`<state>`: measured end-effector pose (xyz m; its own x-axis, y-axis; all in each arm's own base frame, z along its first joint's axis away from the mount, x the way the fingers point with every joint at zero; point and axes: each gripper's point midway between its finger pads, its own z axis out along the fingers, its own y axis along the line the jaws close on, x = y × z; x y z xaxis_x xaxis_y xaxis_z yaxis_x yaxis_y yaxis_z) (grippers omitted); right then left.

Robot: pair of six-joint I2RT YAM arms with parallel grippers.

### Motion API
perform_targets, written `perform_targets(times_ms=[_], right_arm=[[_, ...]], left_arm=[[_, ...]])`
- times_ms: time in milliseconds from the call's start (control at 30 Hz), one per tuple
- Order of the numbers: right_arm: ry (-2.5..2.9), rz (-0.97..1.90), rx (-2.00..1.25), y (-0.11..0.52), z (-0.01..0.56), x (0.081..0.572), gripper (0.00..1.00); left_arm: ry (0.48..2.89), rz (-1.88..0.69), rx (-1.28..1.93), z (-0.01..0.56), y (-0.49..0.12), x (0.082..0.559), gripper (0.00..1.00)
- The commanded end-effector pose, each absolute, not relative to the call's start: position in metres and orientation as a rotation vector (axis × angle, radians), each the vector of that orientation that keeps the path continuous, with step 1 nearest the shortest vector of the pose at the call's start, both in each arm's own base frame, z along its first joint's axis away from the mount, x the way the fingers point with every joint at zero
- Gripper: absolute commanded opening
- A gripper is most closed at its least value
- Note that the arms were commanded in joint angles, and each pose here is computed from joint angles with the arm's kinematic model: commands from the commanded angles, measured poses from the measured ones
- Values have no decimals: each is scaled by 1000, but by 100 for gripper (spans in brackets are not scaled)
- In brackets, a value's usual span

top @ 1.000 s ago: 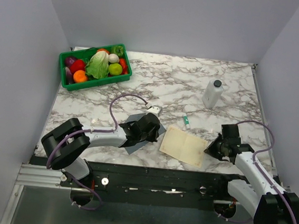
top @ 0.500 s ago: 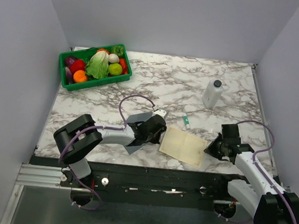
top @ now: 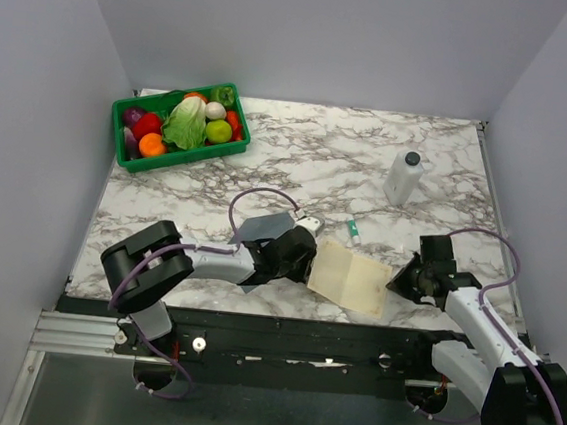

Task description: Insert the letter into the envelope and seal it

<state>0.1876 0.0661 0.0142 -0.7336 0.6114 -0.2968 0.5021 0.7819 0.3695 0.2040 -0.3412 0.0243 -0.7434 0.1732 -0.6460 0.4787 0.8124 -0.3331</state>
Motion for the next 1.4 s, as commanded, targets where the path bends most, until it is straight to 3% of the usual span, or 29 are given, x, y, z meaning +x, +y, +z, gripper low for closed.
perform_targets(times_ms=[0, 467, 967, 1033, 1267, 1367], right_arm=[[2569, 399, 817, 70, 16, 193, 1], [2579, 498, 748, 87, 27, 205, 1], [2612, 551, 635, 117, 41, 212, 1], [2573, 507, 644, 109, 50, 216, 5], [2396, 382, 651, 80, 99, 218, 44], [2333, 467, 551, 89, 119, 221, 50]], left_arm=[[2337, -775, 468, 43, -343, 189, 0], [2192, -988, 530, 98, -386, 176, 0], [2237, -1017, 651, 79, -432, 156, 0], [2258, -994, 650, 69, -431, 156, 0], [2327, -928, 666, 40, -427, 154, 0], [2345, -917, 664, 32, -426, 153, 0]])
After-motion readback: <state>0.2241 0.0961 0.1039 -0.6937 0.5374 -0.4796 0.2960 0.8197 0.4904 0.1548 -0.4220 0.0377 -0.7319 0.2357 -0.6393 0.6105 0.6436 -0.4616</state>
